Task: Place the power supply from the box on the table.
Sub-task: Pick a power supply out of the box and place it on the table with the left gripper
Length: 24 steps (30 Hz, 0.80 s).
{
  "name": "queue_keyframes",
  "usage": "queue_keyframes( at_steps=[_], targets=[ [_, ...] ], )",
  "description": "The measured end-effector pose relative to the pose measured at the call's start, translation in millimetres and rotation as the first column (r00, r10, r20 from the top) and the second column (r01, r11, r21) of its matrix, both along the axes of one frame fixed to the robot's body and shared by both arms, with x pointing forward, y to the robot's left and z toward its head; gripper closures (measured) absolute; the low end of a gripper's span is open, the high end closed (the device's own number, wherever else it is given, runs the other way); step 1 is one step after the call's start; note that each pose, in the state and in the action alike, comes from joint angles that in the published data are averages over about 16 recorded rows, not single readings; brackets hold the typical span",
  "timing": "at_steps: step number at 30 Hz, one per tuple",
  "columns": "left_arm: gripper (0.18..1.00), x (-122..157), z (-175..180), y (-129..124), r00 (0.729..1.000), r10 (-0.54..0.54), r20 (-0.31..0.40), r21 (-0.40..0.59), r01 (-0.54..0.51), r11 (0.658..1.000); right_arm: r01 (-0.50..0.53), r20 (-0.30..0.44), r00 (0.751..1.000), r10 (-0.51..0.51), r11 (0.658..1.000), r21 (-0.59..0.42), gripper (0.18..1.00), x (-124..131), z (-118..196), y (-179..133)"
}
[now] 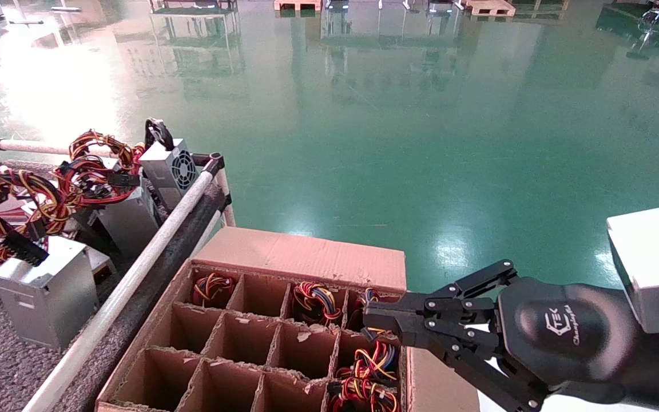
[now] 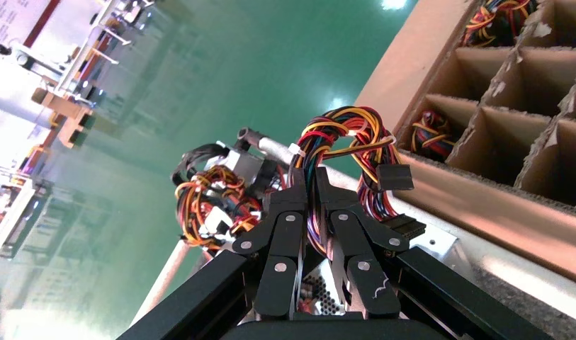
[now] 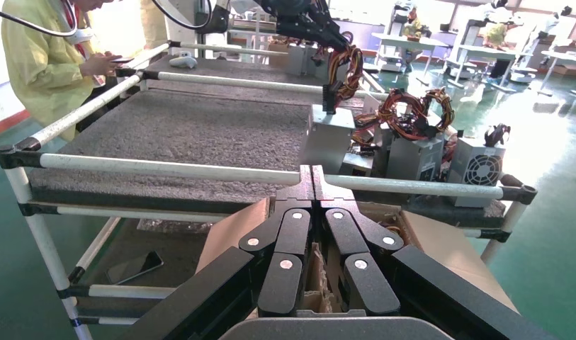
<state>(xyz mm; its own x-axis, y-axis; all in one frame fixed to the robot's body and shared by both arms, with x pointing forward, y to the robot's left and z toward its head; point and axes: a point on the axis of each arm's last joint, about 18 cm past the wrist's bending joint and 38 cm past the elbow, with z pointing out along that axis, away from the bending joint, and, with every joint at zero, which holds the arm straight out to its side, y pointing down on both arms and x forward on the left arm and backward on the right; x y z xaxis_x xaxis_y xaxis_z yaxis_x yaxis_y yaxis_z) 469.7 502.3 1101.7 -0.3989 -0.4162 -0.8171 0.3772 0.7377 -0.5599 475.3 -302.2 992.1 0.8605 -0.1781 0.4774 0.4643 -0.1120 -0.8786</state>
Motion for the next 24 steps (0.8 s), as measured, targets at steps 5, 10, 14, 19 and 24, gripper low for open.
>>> queue_keyframes(
  at_steps=[5,10,14,19,24],
  targets=[
    [0.989,6.3,-2.5,-8.5,1.000,-0.024,-0.012,-0.009,0.024,1.000,0.000,0.000,1.000,0.000,1.000,0.000,0.986,0.0,0.0,0.0],
    [0.989,14.6,-6.2,-17.3,0.999,-0.048,-0.023,-0.023,0.048,0.999,0.000,0.000,1.000,0.000,1.000,0.000,0.986,0.0,0.0,0.0],
    [0.989,22.3,-10.0,-23.8,0.997,-0.066,-0.030,-0.037,0.064,0.997,0.000,0.000,1.000,0.000,1.000,0.000,0.986,0.0,0.0,0.0],
    [0.989,30.9,-15.4,-28.9,0.996,-0.080,-0.036,-0.054,0.078,0.996,0.000,0.000,1.000,0.000,1.000,0.000,0.986,0.0,0.0,0.0],
    [0.989,36.8,-21.0,-28.5,0.996,-0.079,-0.039,-0.069,0.077,0.995,0.000,0.000,1.000,0.000,1.000,0.000,0.986,0.0,0.0,0.0]
  ],
)
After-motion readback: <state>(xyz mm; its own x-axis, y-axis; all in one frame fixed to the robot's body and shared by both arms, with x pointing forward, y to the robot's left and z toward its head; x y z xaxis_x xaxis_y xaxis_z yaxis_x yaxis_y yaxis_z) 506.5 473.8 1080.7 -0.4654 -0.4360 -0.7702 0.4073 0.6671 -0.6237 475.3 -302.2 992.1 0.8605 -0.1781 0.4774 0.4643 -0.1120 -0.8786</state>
